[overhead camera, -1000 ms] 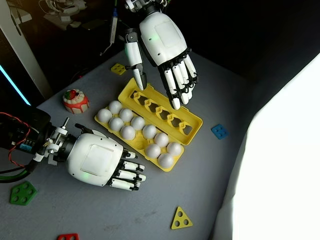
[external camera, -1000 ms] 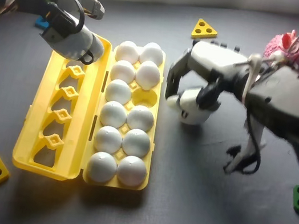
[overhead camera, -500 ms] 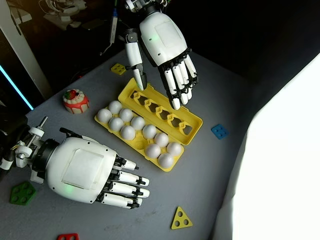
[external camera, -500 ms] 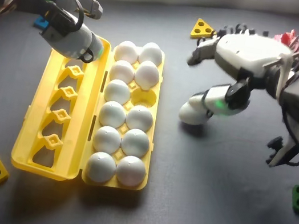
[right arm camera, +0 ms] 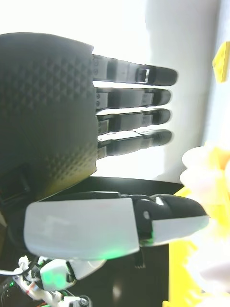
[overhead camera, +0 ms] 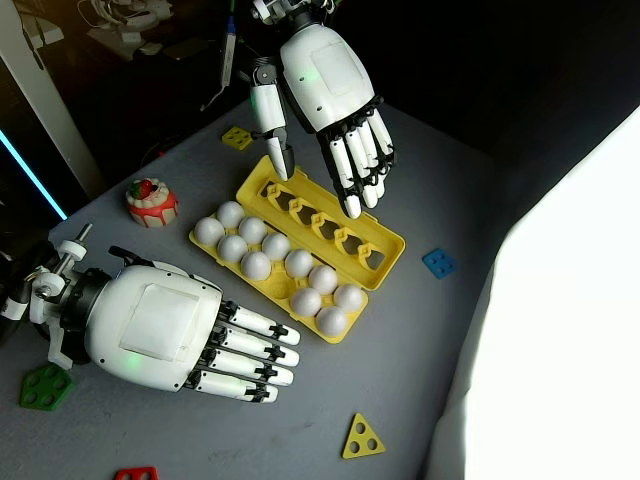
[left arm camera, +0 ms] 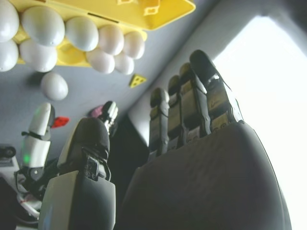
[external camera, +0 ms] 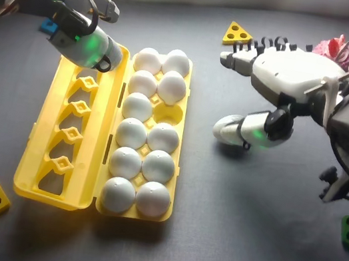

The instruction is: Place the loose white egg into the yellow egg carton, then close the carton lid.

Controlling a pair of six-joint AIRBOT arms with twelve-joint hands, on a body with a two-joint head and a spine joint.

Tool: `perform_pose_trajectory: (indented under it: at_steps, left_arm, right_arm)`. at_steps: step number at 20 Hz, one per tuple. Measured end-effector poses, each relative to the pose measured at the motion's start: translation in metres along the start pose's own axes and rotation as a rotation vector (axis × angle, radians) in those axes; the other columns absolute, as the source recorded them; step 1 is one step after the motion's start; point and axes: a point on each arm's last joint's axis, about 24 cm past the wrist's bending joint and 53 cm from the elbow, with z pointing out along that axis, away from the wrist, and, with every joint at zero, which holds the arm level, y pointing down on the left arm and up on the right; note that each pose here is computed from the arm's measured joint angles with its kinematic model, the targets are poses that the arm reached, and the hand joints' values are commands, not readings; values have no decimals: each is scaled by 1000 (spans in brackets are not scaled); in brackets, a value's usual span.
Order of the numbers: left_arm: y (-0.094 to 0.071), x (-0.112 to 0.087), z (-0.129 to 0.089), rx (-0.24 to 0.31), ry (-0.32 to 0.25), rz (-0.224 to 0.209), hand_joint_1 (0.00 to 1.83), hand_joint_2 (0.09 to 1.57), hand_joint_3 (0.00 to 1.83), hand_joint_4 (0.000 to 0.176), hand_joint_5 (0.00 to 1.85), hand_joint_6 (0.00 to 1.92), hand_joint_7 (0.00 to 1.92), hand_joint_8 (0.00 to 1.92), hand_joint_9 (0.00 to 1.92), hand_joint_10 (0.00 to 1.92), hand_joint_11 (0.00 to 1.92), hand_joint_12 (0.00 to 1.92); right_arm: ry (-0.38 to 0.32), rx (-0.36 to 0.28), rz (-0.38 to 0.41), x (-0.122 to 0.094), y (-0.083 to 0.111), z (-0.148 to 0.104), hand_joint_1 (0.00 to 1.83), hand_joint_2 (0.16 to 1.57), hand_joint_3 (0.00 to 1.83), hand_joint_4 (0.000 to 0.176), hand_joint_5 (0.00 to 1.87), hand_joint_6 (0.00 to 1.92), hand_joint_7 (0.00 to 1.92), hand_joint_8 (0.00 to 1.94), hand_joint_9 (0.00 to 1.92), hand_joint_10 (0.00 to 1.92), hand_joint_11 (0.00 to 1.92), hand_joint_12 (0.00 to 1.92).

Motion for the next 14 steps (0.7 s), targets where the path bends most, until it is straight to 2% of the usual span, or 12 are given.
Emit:
perform_pose_trajectory:
  at_steps: [2, 5, 10, 12, 14]
  left_arm:
    - [0, 0, 0, 1, 0, 0, 403, 1366, 0, 47, 231, 7, 203, 2, 227, 3, 0, 820]
    - [1, -1, 1, -3, -2, -2, 338, 1385, 7, 49, 209, 1, 175, 0, 200, 0, 0, 826]
    - [2, -1, 1, -5, -2, -2, 341, 1385, 5, 49, 197, 0, 182, 0, 203, 0, 0, 829]
    - [2, -1, 1, -5, -2, -2, 402, 1367, 0, 45, 226, 9, 218, 7, 232, 9, 0, 881]
    - [2, -2, 1, -7, -3, -2, 386, 1374, 0, 45, 218, 4, 196, 2, 220, 4, 0, 867]
  right_arm:
    - [13, 7, -5, 8, -4, 0, 900, 1024, 0, 0, 119, 0, 132, 0, 71, 4, 0, 410]
    - [27, 18, -11, 17, -10, 4, 911, 1025, 0, 0, 169, 9, 148, 1, 97, 10, 0, 492]
    - [17, 32, -20, 16, -17, 9, 890, 1032, 0, 0, 174, 5, 142, 1, 86, 6, 0, 484]
    - [20, 41, -20, 19, -22, 12, 855, 1046, 4, 2, 160, 0, 128, 0, 76, 1, 0, 459]
    - [21, 41, -19, 21, -21, 15, 888, 1029, 0, 0, 183, 9, 142, 6, 89, 6, 0, 459]
